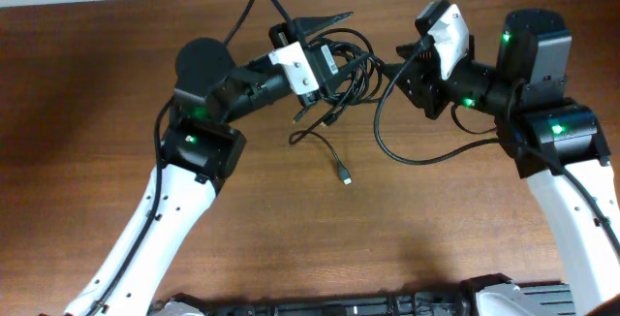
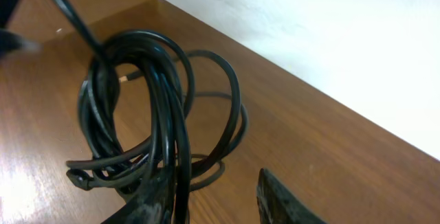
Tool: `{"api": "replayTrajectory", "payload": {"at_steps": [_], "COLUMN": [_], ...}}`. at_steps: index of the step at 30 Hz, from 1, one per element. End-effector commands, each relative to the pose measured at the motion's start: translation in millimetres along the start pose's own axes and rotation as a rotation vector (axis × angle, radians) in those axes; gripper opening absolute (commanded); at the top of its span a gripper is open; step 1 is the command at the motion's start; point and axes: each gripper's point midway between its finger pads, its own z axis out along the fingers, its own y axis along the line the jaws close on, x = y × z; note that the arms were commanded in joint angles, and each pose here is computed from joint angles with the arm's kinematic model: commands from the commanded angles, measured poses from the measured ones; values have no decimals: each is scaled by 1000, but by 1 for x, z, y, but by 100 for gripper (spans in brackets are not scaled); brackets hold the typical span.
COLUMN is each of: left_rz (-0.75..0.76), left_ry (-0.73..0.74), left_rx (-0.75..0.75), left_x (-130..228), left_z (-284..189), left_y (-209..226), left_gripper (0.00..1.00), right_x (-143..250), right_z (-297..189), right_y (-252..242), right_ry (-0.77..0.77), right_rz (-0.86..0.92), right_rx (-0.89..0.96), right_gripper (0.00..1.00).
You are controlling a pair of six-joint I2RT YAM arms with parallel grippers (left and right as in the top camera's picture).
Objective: Untangle cables
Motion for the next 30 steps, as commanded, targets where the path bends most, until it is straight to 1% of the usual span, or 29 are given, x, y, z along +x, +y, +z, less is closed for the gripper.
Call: {"api": "replayTrajectory", "payload": {"at_steps": [1,5,7,12,16,17,18,19,24,25,26,27,28,29,30], "left_rz": [88,178,224,258,318,331,334,333,326,332,312,189,84,-6,-155], "left_ry": [-42,-192,-251,-322,-377,-391,-390,-387,-336,-336,-332,-297,-252,-200,-132], "left_rx": [65,203,257,305,292,288,267,247,44,2,-74,-177,-233,-279,-350], "left_x": [-4,-34,-46,-65,-80,-84,-86,-87,-89,-91,-95,-91,-79,-64,-42], "left_z": [-11,-17,-22,-15,-13,-13,-11,-9,2,1,0,-1,-1,-1,-3], "left_y": [0,-23,-32,-53,-57,-58,-56,-54,-22,-15,-1,20,33,44,57], "left_gripper": [0,0,0,0,0,0,0,0,0,3,35,79,95,100,99], "right_x": [-20,-25,-26,-26,-25,-22,-20,-19,-22,-23,-21,-15,-13,-15,-22], "right_z": [-16,-18,-18,-19,-19,-15,-13,-12,-10,-11,-10,-4,-1,-1,-2], "right_y": [18,41,45,55,66,65,64,63,59,59,53,30,14,0,-10], "right_ry": [-72,-111,-118,-127,-135,-127,-122,-117,-129,-131,-113,-66,-49,-55,-78], "right_rz": [-78,-80,-79,-69,-48,-35,-28,-22,-38,-41,-7,70,88,94,117], "right_rx": [-44,-180,-209,-271,-366,-378,-379,-381,-365,-363,-322,-187,-90,-12,40], "right_gripper": [39,40,40,41,40,26,8,4,4,4,4,4,4,4,4]}}
